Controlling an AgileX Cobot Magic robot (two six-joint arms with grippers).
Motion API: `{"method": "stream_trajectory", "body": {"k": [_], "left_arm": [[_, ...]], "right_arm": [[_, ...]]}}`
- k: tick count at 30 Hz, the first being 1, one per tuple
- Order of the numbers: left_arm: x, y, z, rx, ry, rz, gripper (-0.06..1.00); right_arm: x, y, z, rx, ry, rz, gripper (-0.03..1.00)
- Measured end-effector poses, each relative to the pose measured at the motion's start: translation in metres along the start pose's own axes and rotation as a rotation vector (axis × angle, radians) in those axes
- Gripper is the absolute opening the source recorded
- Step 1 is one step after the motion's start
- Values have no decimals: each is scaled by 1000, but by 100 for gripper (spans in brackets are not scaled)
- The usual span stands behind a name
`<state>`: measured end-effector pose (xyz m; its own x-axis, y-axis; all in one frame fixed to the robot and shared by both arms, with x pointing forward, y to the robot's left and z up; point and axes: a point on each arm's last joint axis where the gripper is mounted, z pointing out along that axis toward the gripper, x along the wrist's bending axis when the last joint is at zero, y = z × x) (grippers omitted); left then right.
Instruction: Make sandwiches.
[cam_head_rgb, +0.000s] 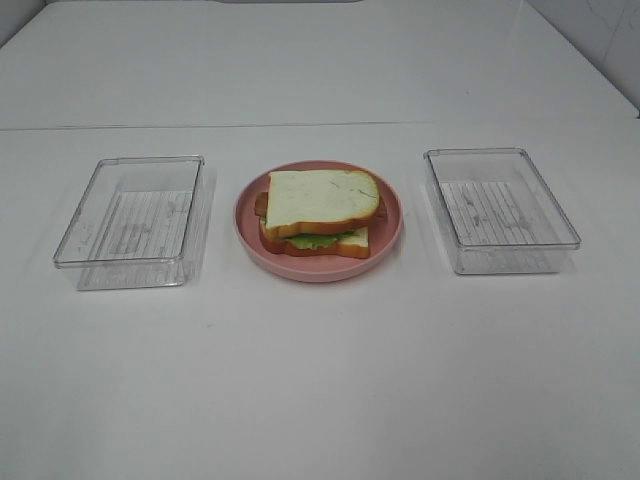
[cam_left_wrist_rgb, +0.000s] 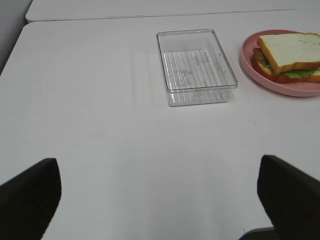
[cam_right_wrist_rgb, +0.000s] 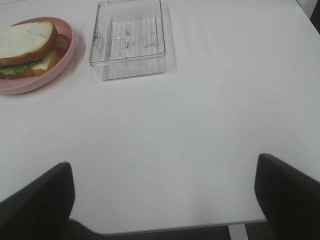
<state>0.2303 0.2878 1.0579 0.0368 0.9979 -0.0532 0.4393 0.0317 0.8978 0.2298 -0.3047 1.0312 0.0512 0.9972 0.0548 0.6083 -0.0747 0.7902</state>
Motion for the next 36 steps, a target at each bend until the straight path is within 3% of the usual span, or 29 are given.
{"method": "stream_trajectory", "body": {"k": [36], "left_arm": [[0, 0, 0, 0, 0, 0, 99]], "right_arm": [[0, -1, 3, 4, 0, -1, 93]]}}
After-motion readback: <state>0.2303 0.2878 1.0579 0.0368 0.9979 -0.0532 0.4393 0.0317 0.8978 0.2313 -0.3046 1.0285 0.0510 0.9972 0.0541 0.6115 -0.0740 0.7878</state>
